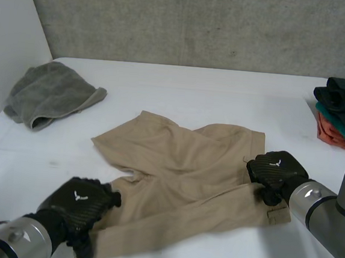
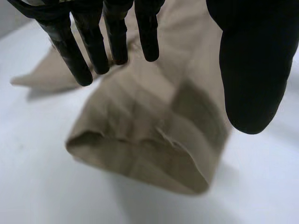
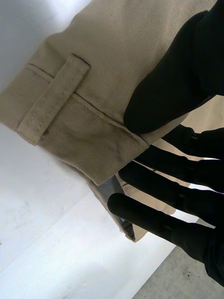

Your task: Fold the laundry.

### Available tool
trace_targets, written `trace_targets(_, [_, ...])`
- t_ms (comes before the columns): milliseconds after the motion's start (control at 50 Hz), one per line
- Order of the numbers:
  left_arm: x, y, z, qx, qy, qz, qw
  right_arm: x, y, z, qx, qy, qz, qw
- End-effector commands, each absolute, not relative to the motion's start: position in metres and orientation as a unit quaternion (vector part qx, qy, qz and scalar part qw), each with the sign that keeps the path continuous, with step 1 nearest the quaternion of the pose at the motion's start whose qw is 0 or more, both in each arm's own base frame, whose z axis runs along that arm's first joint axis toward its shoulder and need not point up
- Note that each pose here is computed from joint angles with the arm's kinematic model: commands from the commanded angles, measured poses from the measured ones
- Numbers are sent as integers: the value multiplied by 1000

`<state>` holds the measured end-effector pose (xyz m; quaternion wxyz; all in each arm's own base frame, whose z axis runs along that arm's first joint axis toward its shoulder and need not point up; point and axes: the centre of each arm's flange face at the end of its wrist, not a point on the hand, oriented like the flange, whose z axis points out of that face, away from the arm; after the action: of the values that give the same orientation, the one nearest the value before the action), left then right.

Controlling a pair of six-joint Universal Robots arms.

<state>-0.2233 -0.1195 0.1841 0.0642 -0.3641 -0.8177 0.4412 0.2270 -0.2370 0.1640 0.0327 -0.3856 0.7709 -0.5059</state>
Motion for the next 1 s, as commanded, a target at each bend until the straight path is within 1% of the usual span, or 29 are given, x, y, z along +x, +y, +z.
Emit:
trace_targets(20, [-226,-113,173,-381,-824,414,65,226,-234,163,-389,771,-503,33])
trace_targets(100, [-227,-113,167,-390,-826,403,64,226,-226,164,-402,770,-495,30])
trace_targets(140, [-227,-112,166,-395,-827,397,62,224,-216,167,-430,764,-480,19])
trace_targets(200, [-222,-93,164,-439,-827,347,51,217,-202,173,-474,756,-451,-2])
trace_targets(240, [-219,-71,165,-504,-810,296,42,209,-176,177,-540,742,-396,-20])
trace_targets(280, [-216,-61,167,-534,-800,271,38,200,-154,179,-586,735,-341,-22])
trace_targets(300, [-214,-53,170,-555,-791,254,36,196,-148,181,-598,733,-323,-24])
trace_targets(340, [-213,-50,174,-561,-788,249,35,188,-143,183,-609,733,-302,-27])
trace_targets(400, [-215,-54,184,-558,-782,277,37,182,-145,187,-600,737,-309,-41])
trace_targets(440, [-220,-63,189,-551,-776,304,37,182,-148,187,-593,737,-321,-43])
trace_targets(460, [-227,-76,195,-536,-771,342,37,183,-150,187,-590,737,-327,-44])
trace_targets(500, [-231,-90,199,-521,-767,374,32,184,-155,187,-579,738,-344,-44])
trace_targets(520, [-235,-102,202,-508,-760,404,29,187,-159,188,-569,736,-364,-40])
trace_targets(580, [-242,-118,207,-493,-745,449,26,192,-166,190,-550,734,-397,-31])
trace_targets(600, [-248,-128,210,-485,-730,481,24,194,-173,192,-534,733,-420,-26])
trace_targets(640, [-254,-137,213,-477,-716,509,23,197,-179,195,-519,731,-442,-26])
trace_targets(740, [-270,-163,222,-452,-677,580,23,216,-203,213,-477,698,-534,-17])
trace_targets(800, [-283,-183,233,-431,-646,630,23,224,-216,218,-461,686,-563,-17])
trace_targets(820, [-286,-188,236,-426,-638,640,23,227,-225,219,-452,681,-576,-22])
trace_targets(840, [-293,-199,240,-417,-624,660,21,228,-230,220,-447,678,-583,-27])
trace_targets(880, [-299,-211,243,-407,-612,678,19,232,-239,221,-440,672,-595,-35])
trace_targets(900, [-307,-224,242,-400,-605,689,16,238,-248,219,-434,666,-605,-43])
trace_targets(1000, [-319,-263,224,-384,-616,688,-4,260,-278,208,-421,647,-632,-70])
